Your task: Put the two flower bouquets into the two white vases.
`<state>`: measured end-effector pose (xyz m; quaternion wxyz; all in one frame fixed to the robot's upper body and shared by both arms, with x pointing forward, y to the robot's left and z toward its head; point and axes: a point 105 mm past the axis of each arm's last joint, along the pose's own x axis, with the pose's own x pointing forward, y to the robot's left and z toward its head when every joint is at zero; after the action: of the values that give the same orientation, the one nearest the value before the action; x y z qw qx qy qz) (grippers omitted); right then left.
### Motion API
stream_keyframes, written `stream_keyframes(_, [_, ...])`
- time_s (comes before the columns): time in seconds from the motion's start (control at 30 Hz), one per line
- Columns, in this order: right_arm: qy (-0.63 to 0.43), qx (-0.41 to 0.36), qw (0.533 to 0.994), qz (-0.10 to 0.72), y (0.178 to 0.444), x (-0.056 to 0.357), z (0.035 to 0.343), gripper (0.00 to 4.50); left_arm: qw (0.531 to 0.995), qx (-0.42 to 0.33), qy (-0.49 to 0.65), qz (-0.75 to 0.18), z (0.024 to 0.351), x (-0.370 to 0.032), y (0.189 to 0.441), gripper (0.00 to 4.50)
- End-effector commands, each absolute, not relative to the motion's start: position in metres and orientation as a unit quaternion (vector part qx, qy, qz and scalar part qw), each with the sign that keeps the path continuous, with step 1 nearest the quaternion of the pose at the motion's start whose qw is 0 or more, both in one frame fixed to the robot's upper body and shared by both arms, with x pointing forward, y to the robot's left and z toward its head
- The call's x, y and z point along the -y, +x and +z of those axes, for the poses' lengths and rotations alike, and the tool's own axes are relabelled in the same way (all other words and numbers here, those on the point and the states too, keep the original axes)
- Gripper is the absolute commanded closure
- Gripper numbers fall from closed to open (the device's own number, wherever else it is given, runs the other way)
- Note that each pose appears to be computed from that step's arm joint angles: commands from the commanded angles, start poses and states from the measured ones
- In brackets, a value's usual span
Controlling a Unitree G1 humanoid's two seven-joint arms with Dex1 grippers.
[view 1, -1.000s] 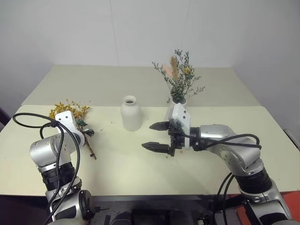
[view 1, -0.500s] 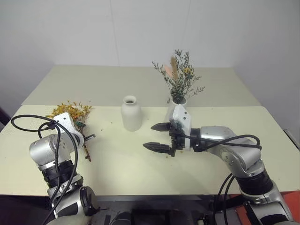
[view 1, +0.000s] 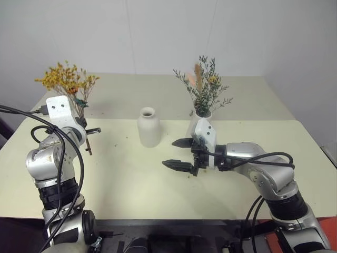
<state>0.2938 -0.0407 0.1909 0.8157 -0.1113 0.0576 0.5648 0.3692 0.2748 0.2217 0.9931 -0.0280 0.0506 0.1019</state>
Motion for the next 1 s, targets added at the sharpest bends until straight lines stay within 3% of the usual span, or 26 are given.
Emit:
stream_keyframes(0.03, [-0.113, -0.016, 0.827, 0.551, 0.294, 0.043, 0.208, 0.0, 0.997, 0.046, -0.005, 0.055, 0.263, -0.264, 0.365, 4.37])
stream_keyframes(0.37, [-0.102, -0.005, 0.859, 0.501, 0.297, 0.054, 0.211, 0.0, 0.982, 0.139, 0.038, -0.125, 0.304, -0.218, 0.379, 4.37])
stream_keyframes(0.7, [-0.1, 0.014, 0.897, 0.431, 0.295, 0.08, 0.217, 0.0, 0.906, 0.295, -0.033, -0.301, 0.338, -0.175, 0.384, 4.37])
stream_keyframes(1.0, [-0.086, 0.021, 0.919, 0.383, 0.288, 0.098, 0.219, 0.0, 0.886, 0.291, 0.076, -0.354, 0.333, -0.129, 0.411, 4.37])
